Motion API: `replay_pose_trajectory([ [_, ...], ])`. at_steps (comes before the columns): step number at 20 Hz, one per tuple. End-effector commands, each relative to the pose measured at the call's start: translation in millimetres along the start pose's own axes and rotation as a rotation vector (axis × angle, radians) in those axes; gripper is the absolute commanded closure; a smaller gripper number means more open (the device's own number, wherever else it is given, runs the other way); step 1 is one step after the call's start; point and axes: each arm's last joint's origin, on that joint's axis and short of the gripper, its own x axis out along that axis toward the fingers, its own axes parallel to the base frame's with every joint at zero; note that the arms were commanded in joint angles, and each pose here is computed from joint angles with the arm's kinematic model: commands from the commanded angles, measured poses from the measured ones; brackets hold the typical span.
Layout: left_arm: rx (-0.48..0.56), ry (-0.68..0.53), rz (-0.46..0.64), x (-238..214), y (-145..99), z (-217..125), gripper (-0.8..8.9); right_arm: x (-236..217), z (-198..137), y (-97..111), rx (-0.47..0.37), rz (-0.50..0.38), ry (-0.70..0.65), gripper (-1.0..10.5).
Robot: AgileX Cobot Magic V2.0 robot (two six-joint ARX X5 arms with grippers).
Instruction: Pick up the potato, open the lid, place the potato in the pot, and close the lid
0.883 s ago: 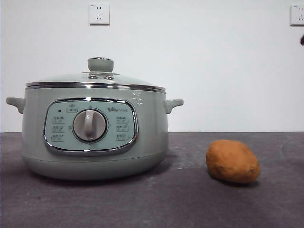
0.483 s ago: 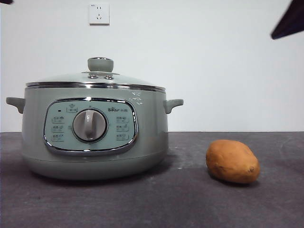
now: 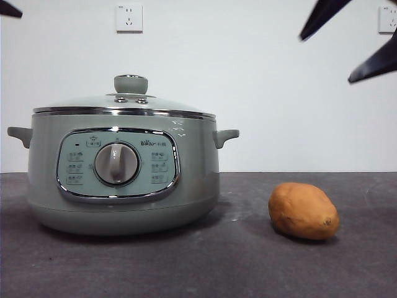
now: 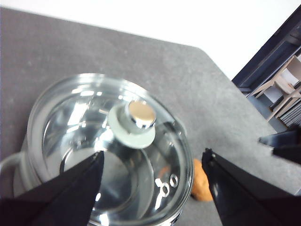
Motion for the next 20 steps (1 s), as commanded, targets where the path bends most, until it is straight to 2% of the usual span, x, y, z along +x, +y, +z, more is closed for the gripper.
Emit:
replay_pose_trajectory([
  [1,0.026,-0.014,-0.006,-2.0,-3.0,3.8,4.60,18.4,1.1,13.2,-0.015,-0.093,0.071,4.1],
  [4,0.021,-0.009,-0.005,-2.2,-3.0,3.5,4.60,50.4,-2.5,27.8,-0.078,-0.211,0.184,4.1],
  [7,0.010,0.008,0.000,-2.2,-2.5,1.6,4.60,83.2,-8.6,29.0,-0.107,-0.309,0.277,4.1],
  [14,0.008,0.011,0.002,-2.2,-2.4,1.3,4.65,151.1,-35.0,7.4,-0.068,-0.379,0.455,4.2],
  [15,0.007,0.013,0.004,-2.2,-2.3,1.1,4.65,157.3,-38.8,5.1,-0.063,-0.386,0.473,4.6],
  [18,0.024,0.023,0.007,-2.3,-2.0,-0.1,4.65,162.6,-42.9,3.0,-0.052,-0.396,0.494,8.0],
  [20,0.020,0.029,0.016,-2.3,-1.5,-0.8,4.67,161.8,-40.9,4.3,-0.054,-0.391,0.475,9.7],
])
